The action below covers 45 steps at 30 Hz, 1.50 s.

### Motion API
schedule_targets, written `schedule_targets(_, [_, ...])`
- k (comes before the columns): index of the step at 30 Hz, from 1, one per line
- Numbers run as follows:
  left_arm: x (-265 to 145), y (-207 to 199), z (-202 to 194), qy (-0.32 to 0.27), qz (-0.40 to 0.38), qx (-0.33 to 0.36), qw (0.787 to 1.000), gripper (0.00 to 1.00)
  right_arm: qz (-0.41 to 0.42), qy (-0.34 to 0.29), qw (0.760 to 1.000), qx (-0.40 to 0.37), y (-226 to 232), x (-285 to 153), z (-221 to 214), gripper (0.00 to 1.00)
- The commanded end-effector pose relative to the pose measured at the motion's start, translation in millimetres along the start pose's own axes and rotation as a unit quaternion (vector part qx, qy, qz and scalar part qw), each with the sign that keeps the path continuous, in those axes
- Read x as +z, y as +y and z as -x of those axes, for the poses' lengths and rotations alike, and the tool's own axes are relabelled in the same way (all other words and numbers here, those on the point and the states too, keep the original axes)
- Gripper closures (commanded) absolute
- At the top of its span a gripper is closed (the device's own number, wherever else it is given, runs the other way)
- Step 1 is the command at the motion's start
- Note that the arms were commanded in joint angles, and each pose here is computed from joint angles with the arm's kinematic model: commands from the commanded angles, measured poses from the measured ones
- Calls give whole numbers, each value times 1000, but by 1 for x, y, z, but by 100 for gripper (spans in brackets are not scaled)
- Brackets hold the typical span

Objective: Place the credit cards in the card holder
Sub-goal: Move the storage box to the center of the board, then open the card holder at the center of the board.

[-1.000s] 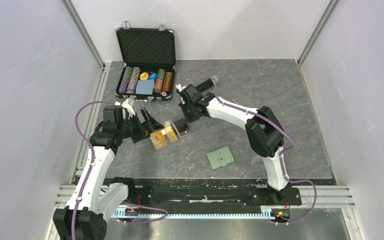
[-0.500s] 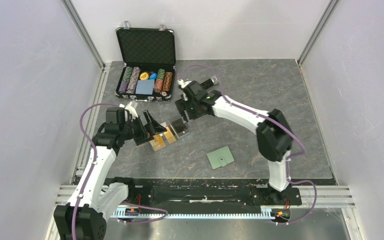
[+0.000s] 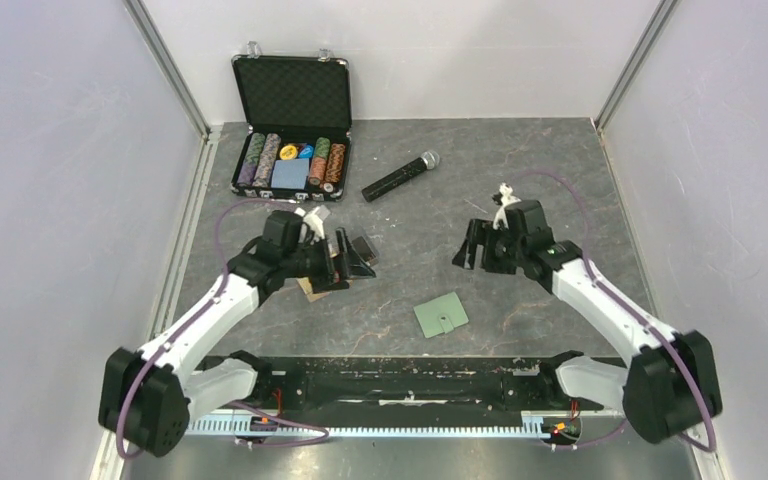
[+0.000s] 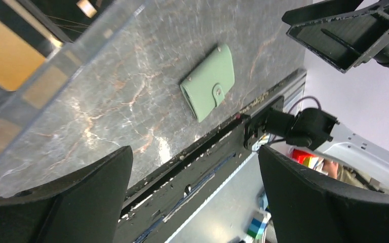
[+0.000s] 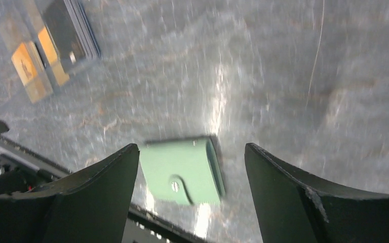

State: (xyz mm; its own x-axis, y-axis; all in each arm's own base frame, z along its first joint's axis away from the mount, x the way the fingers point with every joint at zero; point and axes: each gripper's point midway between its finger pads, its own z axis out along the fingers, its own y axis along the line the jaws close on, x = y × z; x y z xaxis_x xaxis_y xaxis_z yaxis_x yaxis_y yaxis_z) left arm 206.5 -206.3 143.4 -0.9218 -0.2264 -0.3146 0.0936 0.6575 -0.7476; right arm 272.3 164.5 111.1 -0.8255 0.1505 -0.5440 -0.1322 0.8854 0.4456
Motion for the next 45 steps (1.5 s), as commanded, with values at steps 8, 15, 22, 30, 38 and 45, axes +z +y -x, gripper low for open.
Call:
schedule_targets(8, [70,-63,-25,74,-31,63,995,0,57,55,992,102,-13,-30,-97,24])
schedule_targets(15, [131,-76,-62,156,-3,128,979,8,109,68,975,179,-8,-24,-134,33])
schedule_targets(22, [167,-56,-67,181,54,162,969,14,122,77,970,198,-8,-17,-142,41])
schedule_targets(30, [174,-25,-83,215,85,163,959,16,130,71,970,194,-6,-4,-132,45])
schedule_targets(38, [162,-15,-106,231,63,123,963,28,176,48,968,172,16,3,-95,48])
schedule_targets(45, [156,-17,-115,217,38,79,972,38,195,43,970,136,26,0,-81,44])
